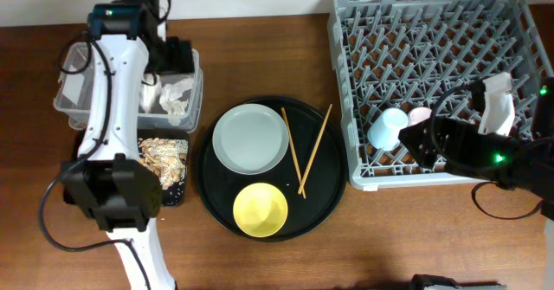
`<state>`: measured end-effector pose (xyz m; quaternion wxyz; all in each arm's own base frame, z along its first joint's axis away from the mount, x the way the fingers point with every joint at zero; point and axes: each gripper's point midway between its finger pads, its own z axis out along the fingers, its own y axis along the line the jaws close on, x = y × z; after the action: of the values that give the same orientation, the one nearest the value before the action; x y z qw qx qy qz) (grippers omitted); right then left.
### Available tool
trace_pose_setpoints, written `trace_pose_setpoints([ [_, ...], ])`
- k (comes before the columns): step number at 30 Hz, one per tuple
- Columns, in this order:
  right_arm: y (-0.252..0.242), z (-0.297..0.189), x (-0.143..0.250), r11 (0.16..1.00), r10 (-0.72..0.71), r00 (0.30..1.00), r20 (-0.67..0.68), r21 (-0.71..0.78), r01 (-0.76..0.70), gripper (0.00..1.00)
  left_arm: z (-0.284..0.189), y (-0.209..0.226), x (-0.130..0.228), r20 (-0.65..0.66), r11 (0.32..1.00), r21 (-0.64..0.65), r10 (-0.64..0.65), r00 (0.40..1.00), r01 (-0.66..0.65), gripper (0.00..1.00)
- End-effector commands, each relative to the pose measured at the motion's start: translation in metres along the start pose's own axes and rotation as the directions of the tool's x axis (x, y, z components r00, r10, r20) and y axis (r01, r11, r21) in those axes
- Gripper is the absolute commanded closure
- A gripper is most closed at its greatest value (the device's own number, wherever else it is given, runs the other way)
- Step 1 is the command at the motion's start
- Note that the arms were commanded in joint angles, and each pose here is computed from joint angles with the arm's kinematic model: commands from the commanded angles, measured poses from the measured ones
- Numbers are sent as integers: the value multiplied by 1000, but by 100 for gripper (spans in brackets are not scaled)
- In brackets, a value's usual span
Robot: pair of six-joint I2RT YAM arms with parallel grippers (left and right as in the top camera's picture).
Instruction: Sort waste into correct bins and load items into the dishwasher rack
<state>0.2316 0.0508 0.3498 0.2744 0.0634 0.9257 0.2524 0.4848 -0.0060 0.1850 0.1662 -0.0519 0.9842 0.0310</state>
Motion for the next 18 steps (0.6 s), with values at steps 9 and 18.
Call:
trace_pose_setpoints([
  [9,2,-2,0,1000,-12,1000,5,1,12,1,-275,-34,129,326,958,233,82,942,-164,1],
  [18,2,-2,0,1000,-12,1000,5,1,12,1,-243,-1,166,809,955,195,-26,587,-226,1],
])
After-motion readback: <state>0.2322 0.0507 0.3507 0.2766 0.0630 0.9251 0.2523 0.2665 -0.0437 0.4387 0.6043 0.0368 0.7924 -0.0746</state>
